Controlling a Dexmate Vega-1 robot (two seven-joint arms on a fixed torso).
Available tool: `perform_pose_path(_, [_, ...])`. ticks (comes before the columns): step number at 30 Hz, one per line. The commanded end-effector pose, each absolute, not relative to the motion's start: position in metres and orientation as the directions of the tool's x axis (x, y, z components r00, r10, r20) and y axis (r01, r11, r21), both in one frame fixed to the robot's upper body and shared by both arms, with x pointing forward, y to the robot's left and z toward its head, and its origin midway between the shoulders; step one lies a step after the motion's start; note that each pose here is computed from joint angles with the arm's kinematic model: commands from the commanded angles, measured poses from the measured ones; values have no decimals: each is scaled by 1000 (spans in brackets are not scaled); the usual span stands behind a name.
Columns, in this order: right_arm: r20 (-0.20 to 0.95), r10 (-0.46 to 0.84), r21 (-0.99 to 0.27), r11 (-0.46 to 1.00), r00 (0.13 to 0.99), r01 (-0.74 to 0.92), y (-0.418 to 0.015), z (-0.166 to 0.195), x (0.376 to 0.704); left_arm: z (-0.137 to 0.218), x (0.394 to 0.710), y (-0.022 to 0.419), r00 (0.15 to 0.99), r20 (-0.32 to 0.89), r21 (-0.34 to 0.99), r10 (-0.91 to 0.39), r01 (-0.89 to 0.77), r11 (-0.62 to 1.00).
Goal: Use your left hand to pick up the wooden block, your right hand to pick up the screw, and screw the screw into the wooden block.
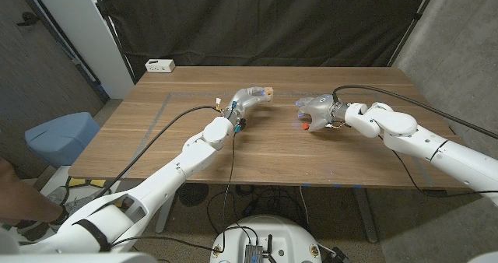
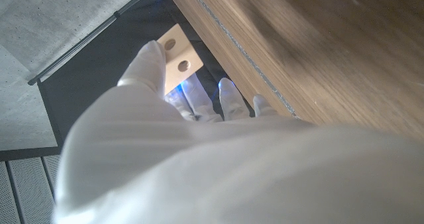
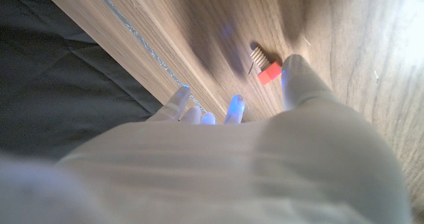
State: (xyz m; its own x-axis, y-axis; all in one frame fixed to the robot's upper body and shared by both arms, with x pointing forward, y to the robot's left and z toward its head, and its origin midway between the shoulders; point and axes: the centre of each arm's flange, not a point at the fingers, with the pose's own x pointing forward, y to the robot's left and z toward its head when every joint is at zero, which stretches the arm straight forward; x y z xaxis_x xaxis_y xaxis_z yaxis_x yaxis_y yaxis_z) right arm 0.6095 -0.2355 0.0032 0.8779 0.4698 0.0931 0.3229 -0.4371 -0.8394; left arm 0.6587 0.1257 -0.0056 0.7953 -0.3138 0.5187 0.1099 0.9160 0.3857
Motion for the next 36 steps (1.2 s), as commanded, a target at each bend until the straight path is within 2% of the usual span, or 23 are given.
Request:
perform_pose_path(1, [89, 485, -840, -432, 870, 327, -235, 0, 613, -5, 660, 124, 791, 521, 387, -321, 116, 915])
perform_pose_path(36, [72, 500, -855, -414, 863, 311, -238, 2, 621, -6, 661, 117, 799, 510, 386, -319, 120, 915])
